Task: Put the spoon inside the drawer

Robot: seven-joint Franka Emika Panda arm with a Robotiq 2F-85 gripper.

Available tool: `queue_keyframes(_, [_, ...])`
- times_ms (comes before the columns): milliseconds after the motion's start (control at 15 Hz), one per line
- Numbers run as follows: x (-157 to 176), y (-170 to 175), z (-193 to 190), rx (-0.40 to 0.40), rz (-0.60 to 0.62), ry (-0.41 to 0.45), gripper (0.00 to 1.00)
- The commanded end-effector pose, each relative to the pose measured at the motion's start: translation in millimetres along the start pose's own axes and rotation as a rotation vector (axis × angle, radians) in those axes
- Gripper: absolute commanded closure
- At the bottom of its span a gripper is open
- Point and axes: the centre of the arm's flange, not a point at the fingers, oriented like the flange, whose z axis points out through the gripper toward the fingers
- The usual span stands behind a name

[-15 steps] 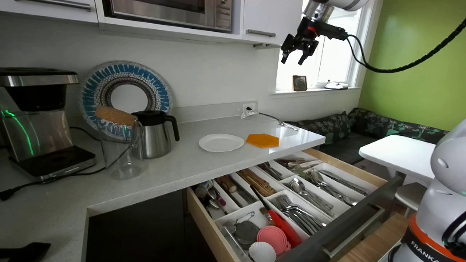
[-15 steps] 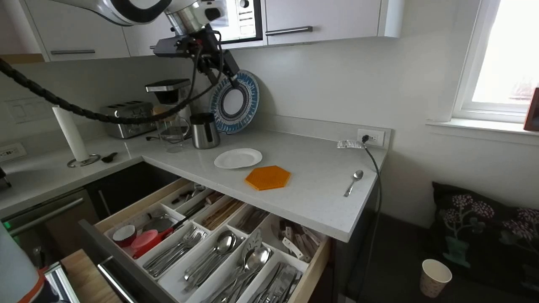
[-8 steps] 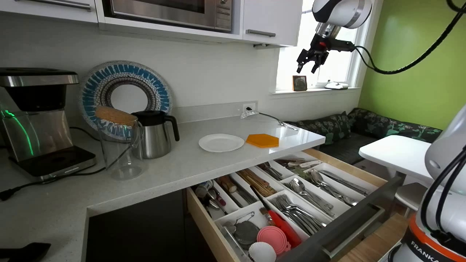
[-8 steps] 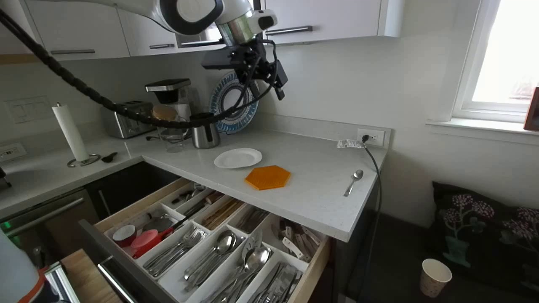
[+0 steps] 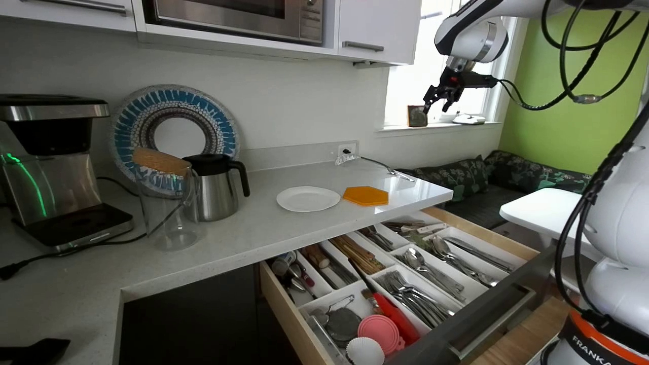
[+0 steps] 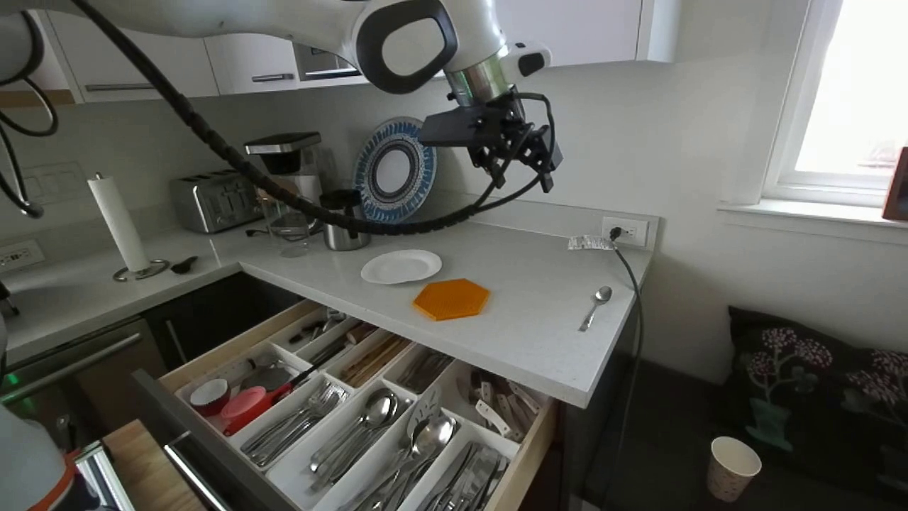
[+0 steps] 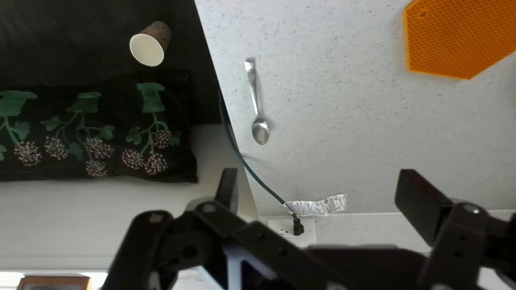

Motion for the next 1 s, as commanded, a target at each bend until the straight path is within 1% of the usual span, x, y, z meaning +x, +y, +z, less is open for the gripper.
queue_keyframes(0, [-0.3, 7.3, 5.5, -0.007, 0.004, -0.004, 0.00])
queue_keyframes(467, [5.6, 8.7, 6.2, -0.012, 0.000, 0.003, 0.00])
queue_keyframes(600, [18.2, 14.8, 28.4, 0.000, -0.054, -0.082, 0.00])
queue_keyframes(667, [21.2, 16.6, 37.7, 0.031, -0.058, -0.115, 0.00])
queue_keyframes(733, [26.1, 21.5, 48.9, 0.032, -0.055, -0.125, 0.00])
queue_keyframes(867, [31.5, 30.4, 68.9, 0.050, -0.055, -0.172, 0.00])
queue_keyframes(933, [33.8, 35.5, 80.5, 0.044, -0.050, -0.171, 0.00])
